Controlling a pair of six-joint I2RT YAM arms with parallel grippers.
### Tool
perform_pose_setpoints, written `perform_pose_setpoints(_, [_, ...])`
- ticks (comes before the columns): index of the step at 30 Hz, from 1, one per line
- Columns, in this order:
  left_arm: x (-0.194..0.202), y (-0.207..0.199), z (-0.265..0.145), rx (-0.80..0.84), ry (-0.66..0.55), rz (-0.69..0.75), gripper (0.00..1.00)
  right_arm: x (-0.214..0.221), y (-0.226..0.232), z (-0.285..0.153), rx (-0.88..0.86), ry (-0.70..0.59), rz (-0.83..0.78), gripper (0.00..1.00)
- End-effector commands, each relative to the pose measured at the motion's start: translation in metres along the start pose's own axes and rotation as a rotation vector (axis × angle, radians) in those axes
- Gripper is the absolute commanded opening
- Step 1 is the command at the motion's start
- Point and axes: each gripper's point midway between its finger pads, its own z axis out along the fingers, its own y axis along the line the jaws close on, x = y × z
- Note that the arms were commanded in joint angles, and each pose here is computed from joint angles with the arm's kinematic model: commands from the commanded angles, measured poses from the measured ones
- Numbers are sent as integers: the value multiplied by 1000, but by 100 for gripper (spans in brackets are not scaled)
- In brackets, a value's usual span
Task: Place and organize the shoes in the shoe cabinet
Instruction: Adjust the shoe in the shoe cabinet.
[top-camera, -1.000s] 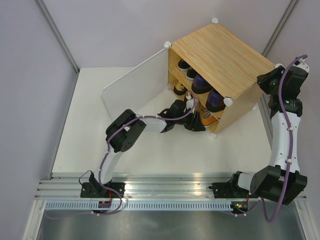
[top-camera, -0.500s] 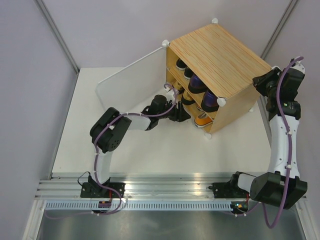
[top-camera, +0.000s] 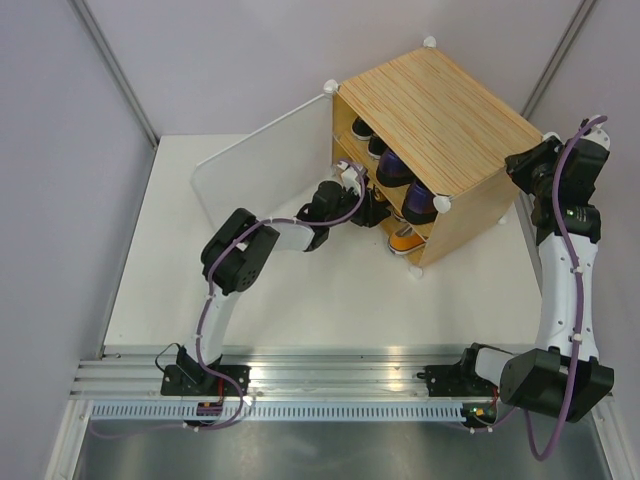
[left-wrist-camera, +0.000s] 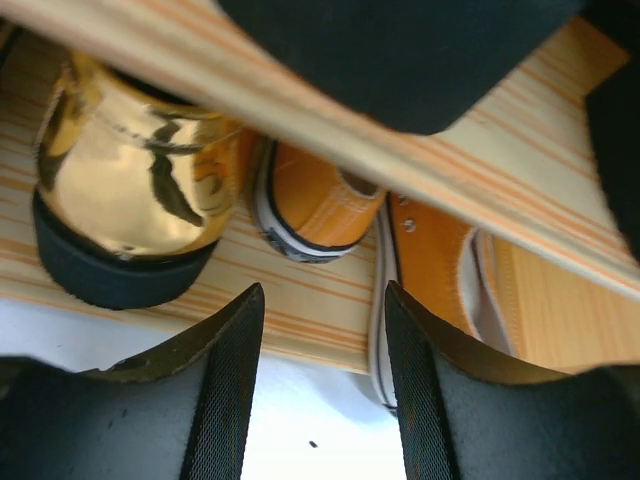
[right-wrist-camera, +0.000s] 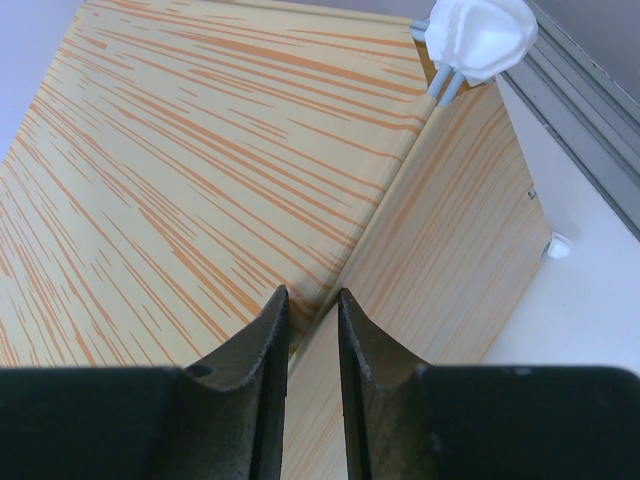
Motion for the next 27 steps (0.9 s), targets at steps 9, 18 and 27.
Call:
perform_pose_setpoints(9, [-36,0,25,-17,-170,-3,59,38,36,-6,-166,154,-5,7])
perform_pose_setpoints(18, [-20,9,37,-50,-151,-213,60,33,38,-9,-171,138,-4,7])
perform_pose_setpoints(27, [-18,18,32,-92,-213,-416,60,33,38,-11,-168,128,-2,7])
